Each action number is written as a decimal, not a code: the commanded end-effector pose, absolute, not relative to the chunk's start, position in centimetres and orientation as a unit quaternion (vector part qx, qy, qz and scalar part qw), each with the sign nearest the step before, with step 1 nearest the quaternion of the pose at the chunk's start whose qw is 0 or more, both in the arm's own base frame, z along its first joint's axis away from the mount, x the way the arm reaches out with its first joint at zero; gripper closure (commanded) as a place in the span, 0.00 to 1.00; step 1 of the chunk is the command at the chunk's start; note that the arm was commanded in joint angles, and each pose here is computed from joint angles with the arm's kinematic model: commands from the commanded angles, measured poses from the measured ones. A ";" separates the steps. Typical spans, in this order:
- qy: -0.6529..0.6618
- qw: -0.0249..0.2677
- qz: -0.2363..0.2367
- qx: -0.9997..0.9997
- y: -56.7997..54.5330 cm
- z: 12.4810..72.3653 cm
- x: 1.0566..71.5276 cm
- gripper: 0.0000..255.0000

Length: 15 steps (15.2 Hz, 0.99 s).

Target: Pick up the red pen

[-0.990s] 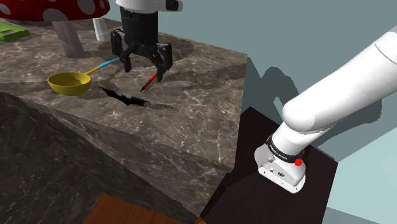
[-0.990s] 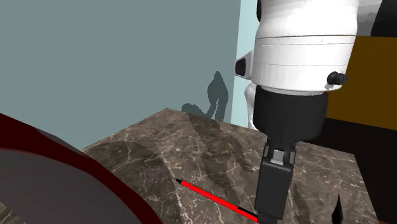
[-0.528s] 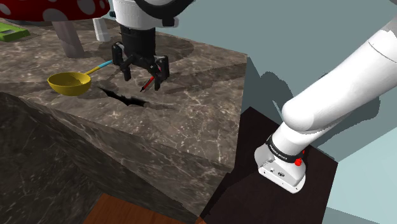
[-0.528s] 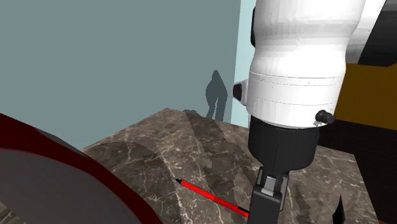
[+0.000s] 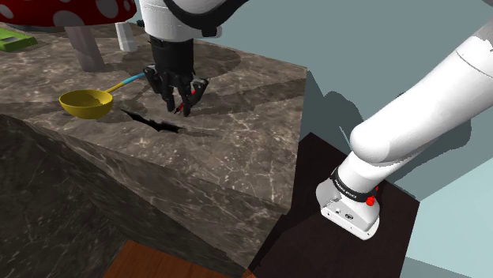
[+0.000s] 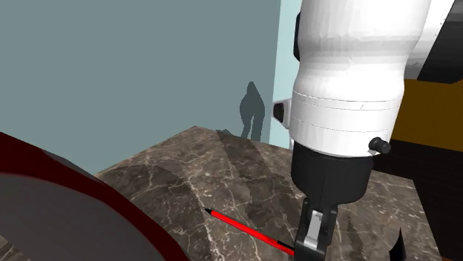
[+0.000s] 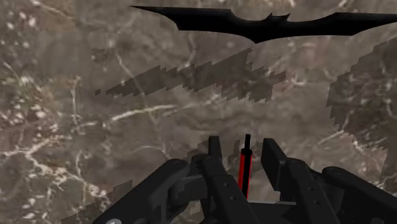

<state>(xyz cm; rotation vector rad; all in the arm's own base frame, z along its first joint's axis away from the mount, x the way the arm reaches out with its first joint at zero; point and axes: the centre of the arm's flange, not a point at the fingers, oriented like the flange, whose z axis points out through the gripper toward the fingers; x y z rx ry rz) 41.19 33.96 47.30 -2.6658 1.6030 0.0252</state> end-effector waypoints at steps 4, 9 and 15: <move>0.515 0.024 0.006 -0.857 33.9 47.1 41.4 1.00; 0.515 0.024 0.006 -0.857 33.9 49.7 41.4 1.00; 0.515 0.024 0.006 -0.857 33.9 52.9 41.4 1.00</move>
